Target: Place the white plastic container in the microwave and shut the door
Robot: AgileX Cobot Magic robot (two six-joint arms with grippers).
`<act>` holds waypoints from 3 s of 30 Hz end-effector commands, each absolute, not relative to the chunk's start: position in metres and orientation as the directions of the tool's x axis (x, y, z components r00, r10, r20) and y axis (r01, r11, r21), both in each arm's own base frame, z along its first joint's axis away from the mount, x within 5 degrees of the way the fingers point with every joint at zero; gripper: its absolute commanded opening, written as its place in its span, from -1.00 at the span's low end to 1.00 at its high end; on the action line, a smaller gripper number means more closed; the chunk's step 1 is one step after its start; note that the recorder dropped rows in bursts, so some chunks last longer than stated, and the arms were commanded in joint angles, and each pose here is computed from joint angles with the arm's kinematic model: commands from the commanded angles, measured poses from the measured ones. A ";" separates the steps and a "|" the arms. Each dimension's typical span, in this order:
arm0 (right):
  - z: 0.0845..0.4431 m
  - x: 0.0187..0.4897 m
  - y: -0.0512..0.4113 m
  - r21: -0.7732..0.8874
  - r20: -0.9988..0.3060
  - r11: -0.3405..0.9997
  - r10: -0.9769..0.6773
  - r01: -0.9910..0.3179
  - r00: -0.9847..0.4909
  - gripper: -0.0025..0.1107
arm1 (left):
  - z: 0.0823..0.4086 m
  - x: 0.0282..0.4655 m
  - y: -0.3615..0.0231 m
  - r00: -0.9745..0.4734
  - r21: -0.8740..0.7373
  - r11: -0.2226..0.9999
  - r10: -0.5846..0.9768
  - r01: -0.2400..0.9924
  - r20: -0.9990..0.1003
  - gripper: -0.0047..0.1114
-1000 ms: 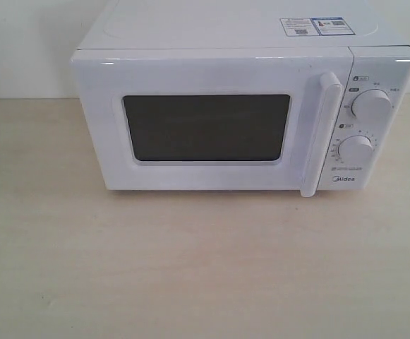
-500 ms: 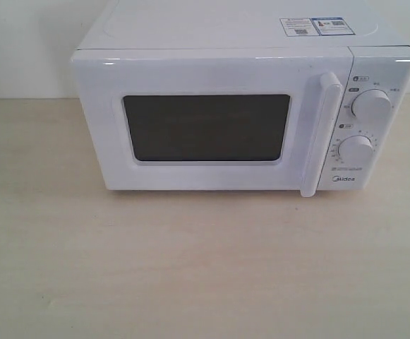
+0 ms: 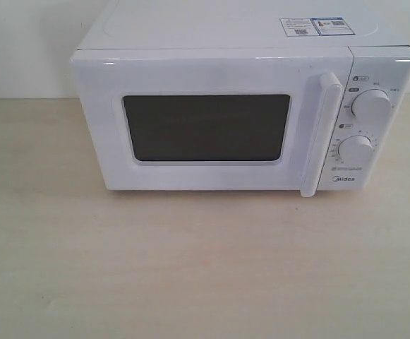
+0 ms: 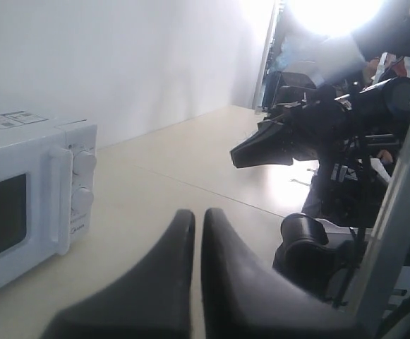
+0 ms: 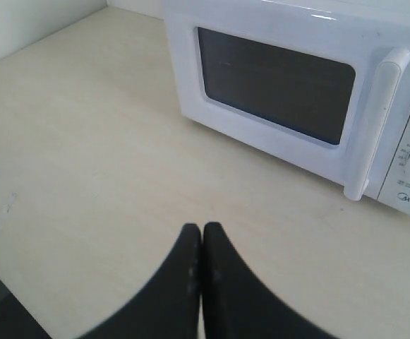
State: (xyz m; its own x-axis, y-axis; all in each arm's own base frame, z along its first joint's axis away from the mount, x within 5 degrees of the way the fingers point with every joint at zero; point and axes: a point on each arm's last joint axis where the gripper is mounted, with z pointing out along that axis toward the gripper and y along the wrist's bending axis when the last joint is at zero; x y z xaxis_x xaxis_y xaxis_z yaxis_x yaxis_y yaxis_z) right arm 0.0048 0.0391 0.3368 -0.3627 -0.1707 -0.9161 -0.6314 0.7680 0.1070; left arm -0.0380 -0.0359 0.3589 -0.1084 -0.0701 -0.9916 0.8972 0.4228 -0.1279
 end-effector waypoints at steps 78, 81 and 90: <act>0.336 0.004 0.039 0.106 -0.916 0.768 -0.171 -0.631 -0.362 -0.96 | 0.186 0.054 -0.002 -0.214 -0.035 0.999 -0.031 0.015 -0.976 -0.84; 0.336 0.004 0.039 0.106 -0.916 0.768 -0.171 -0.631 -0.362 -0.96 | 0.186 0.054 -0.002 -0.214 -0.035 0.999 -0.031 0.015 -0.976 -0.84; 0.336 0.004 0.039 0.106 -0.916 0.768 -0.171 -0.631 -0.362 -0.96 | 0.186 0.054 -0.002 -0.211 -0.035 0.999 -0.031 0.015 -0.977 -0.84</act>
